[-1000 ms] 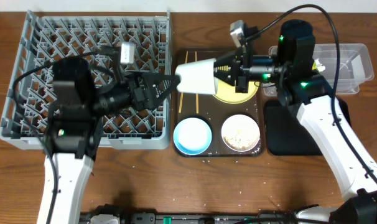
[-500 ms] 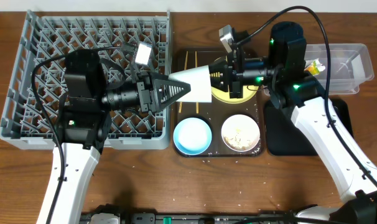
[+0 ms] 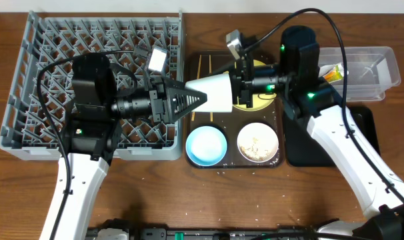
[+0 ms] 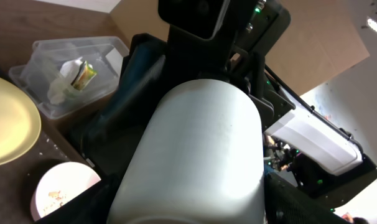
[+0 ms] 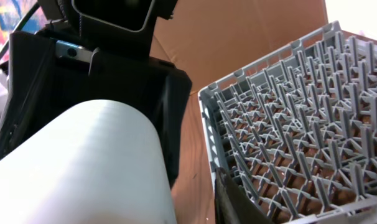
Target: Sort waste into correct bins and load items into the dishwasher
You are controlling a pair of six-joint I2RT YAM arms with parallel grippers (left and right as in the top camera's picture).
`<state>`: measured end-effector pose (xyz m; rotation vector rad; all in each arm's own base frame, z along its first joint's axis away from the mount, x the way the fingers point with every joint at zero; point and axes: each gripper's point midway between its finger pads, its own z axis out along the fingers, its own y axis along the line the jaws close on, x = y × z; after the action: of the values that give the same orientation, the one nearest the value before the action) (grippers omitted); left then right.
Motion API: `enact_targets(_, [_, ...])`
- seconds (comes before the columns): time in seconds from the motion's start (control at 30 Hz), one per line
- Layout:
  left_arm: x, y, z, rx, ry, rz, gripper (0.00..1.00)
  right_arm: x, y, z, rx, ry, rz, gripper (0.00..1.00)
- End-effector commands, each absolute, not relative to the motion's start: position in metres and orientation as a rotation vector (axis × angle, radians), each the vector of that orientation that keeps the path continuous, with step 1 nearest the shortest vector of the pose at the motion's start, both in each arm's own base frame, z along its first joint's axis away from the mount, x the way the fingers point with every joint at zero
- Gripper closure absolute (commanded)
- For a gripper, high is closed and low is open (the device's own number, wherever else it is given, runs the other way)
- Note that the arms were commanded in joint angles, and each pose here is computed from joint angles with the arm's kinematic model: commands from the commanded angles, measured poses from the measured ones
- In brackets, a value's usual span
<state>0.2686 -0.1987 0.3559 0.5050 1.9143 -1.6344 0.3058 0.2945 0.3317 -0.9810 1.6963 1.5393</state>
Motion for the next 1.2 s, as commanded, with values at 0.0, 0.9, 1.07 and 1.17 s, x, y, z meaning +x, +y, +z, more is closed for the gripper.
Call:
enact_targets(0.0, [0.261,-0.196,0.366,0.58,1.858,-1.623,0.57,0.337,0.269,0.331,-0.861,1.736,1.445,0.58])
enact_targets(0.9, [0.261,0.082,0.198,-1.057,2.382,-0.153,0.61,0.371,0.21,0.27,-0.531,2.1,1.242,0.31])
enact_targets(1.07, [0.26,0.101,0.185,-1.113,2.403,-0.01,0.61,0.37,0.215,0.267,-0.544,2.109,1.226,0.3])
enact_targets(1.17, [0.265,0.102,0.172,-1.134,2.444,-0.015,0.61,0.367,0.22,0.266,-0.556,2.111,1.229,0.3])
